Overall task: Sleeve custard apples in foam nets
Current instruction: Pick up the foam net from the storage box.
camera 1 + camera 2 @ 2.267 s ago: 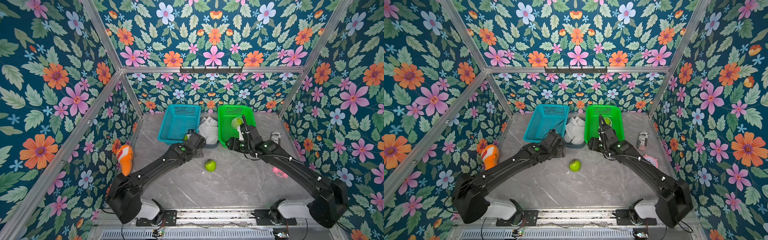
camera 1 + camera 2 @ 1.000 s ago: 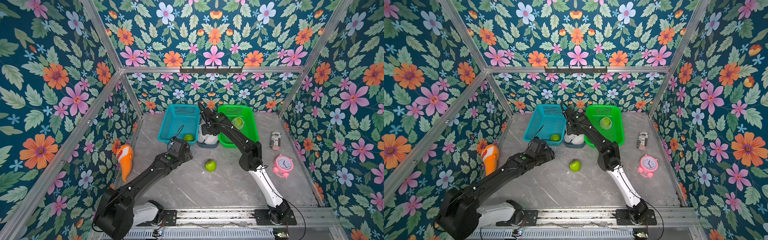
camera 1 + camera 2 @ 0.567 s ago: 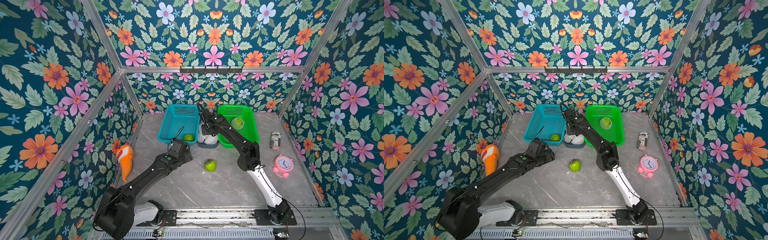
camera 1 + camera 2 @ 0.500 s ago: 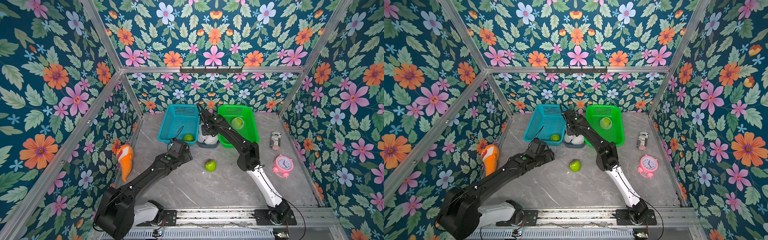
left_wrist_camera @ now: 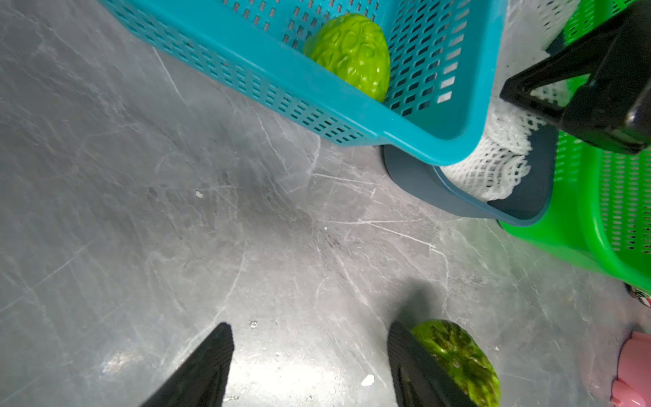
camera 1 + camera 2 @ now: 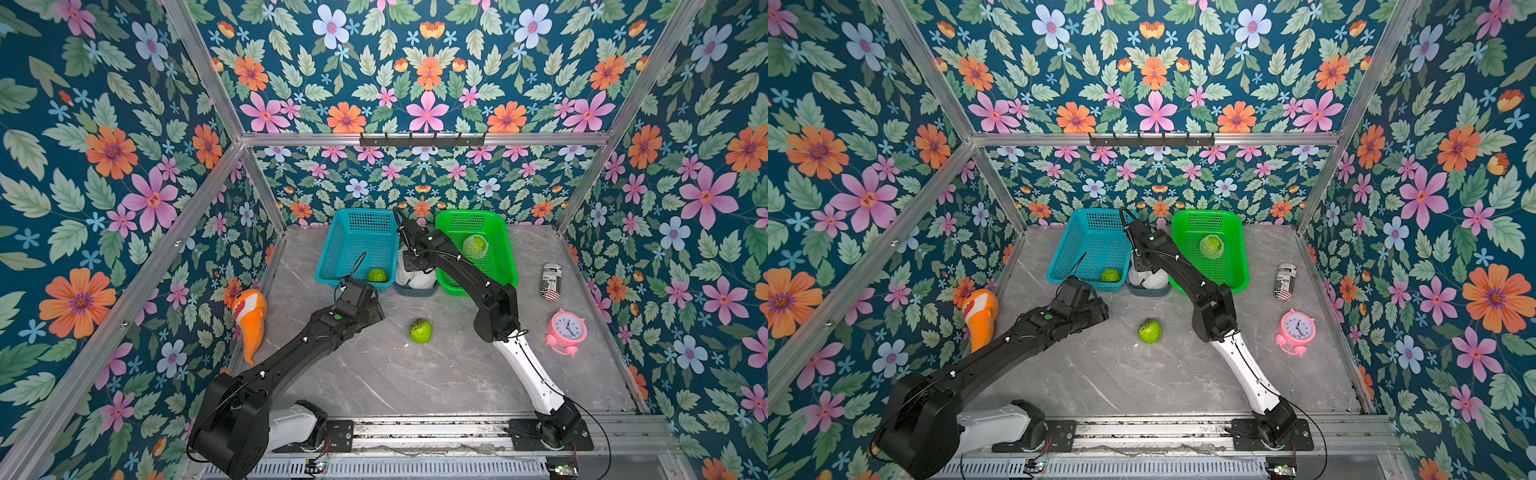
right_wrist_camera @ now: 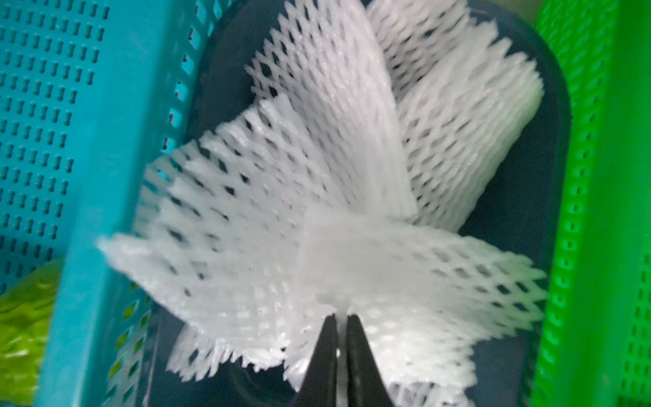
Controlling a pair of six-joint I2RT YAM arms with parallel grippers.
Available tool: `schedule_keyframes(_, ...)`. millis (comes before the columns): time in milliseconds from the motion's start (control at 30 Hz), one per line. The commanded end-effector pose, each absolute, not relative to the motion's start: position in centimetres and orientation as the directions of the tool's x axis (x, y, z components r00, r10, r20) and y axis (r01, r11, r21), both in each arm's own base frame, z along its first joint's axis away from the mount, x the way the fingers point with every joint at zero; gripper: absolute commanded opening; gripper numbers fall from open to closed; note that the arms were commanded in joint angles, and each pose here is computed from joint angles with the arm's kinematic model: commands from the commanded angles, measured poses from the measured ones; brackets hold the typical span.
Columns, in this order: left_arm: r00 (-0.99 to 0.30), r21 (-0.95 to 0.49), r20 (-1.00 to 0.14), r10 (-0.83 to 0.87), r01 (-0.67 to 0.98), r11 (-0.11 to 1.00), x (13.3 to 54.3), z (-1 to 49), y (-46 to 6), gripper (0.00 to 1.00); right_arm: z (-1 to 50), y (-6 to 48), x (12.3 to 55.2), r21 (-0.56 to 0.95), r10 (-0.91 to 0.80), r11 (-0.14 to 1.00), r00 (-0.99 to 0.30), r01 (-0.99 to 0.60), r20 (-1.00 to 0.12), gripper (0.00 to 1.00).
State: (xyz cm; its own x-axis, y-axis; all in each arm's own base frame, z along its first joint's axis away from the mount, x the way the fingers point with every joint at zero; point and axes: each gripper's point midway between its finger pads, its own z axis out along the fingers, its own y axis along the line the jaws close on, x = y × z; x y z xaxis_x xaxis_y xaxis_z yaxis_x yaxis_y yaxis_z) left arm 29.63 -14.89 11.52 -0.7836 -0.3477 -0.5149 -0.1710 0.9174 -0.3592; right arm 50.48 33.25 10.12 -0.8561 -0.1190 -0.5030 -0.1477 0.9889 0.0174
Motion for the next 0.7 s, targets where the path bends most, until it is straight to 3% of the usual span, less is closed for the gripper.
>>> schedule_keyframes(0,-0.776,-0.373,-0.522,-0.353,-0.164,0.913,30.0,11.9,-15.1,0.72,11.7,33.2,50.1,0.026,-0.117,0.988,-0.849,-0.152,-0.515,0.00)
schedule_keyframes(333,-0.735,-0.418,-0.580,-0.352,-0.102,0.903,31.5,15.1,-16.0,0.73,18.4,34.1,47.1,0.143,-0.090,0.967,-0.811,-0.210,-0.578,0.00)
schedule_keyframes(667,-0.640,-0.550,-0.642,-0.421,0.002,0.835,33.2,20.4,-16.8,0.75,27.0,32.5,42.2,0.374,0.036,0.881,-0.748,-0.289,-0.663,0.00)
